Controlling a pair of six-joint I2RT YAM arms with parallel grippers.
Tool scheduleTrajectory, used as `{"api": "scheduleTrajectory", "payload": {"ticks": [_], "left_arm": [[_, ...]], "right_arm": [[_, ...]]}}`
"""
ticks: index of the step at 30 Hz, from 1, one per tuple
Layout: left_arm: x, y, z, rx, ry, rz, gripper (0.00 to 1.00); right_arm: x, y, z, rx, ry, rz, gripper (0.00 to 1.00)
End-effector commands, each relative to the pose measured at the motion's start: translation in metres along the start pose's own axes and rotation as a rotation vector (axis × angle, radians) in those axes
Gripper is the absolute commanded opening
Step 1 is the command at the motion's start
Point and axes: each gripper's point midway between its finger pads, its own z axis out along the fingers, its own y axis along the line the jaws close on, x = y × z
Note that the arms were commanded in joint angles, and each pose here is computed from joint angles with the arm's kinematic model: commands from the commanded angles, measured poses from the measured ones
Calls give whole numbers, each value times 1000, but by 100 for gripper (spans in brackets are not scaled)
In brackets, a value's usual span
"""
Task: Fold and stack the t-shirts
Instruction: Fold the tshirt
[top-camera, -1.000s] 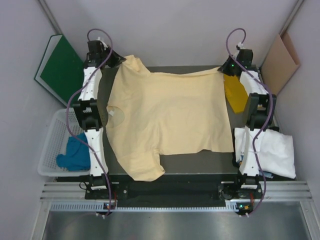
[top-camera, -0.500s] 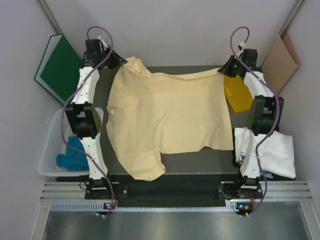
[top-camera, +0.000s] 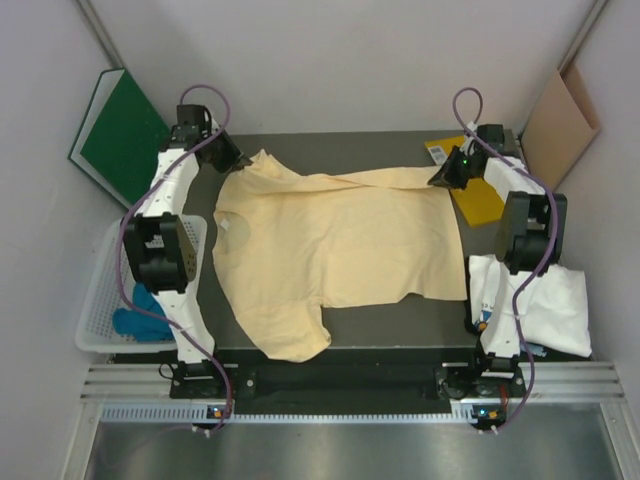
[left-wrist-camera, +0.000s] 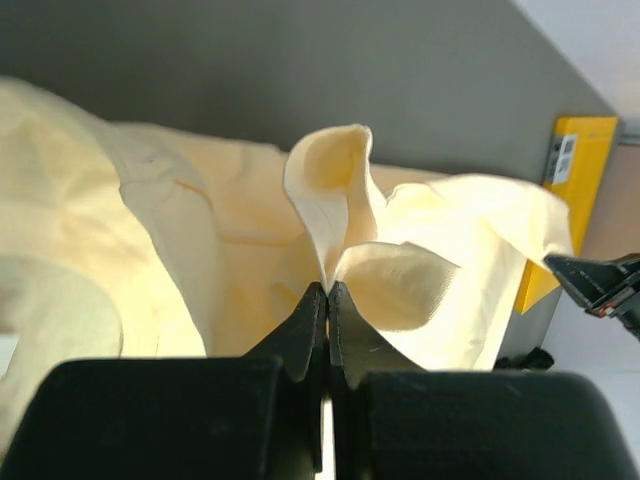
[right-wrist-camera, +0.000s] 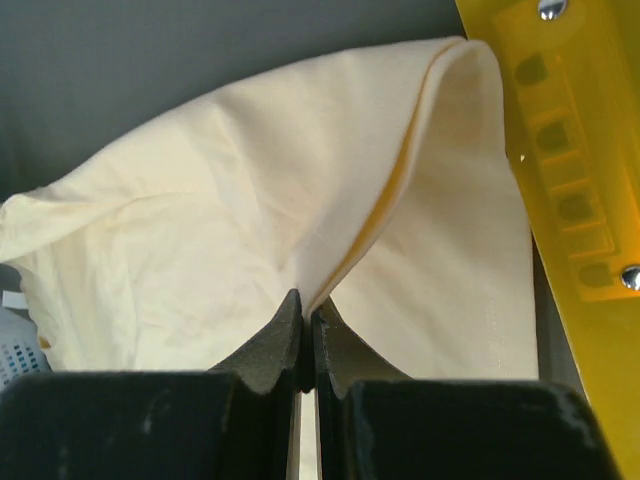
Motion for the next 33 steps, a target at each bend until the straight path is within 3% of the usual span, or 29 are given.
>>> {"api": "scheduleTrajectory", "payload": {"ticks": [1, 7, 16, 17, 18, 20, 21, 33], "left_arm": [[5, -3, -36, -22, -35, 38, 0], [9, -5, -61, -48, -59, 79, 0], [35, 10, -82, -104, -31, 79, 0], [39, 13, -83, -111, -27, 78, 0], [46, 16, -88, -116, -22, 74, 0], [55, 18, -95, -118, -16, 75, 0], [64, 24, -94, -131, 8, 69, 0], [142, 52, -118, -218, 102, 85, 0]], "right_arm": [[4, 8, -31, 3, 12, -35, 0], [1, -15, -40, 83, 10, -7, 0], [42, -46, -31, 155, 161, 33, 3], [46, -50, -29, 174, 176, 39, 13], [47, -53, -25, 178, 188, 41, 34], [49, -57, -24, 195, 202, 48, 88], [47, -56, -25, 195, 197, 45, 99], [35, -45, -20, 160, 165, 66, 100]]}}
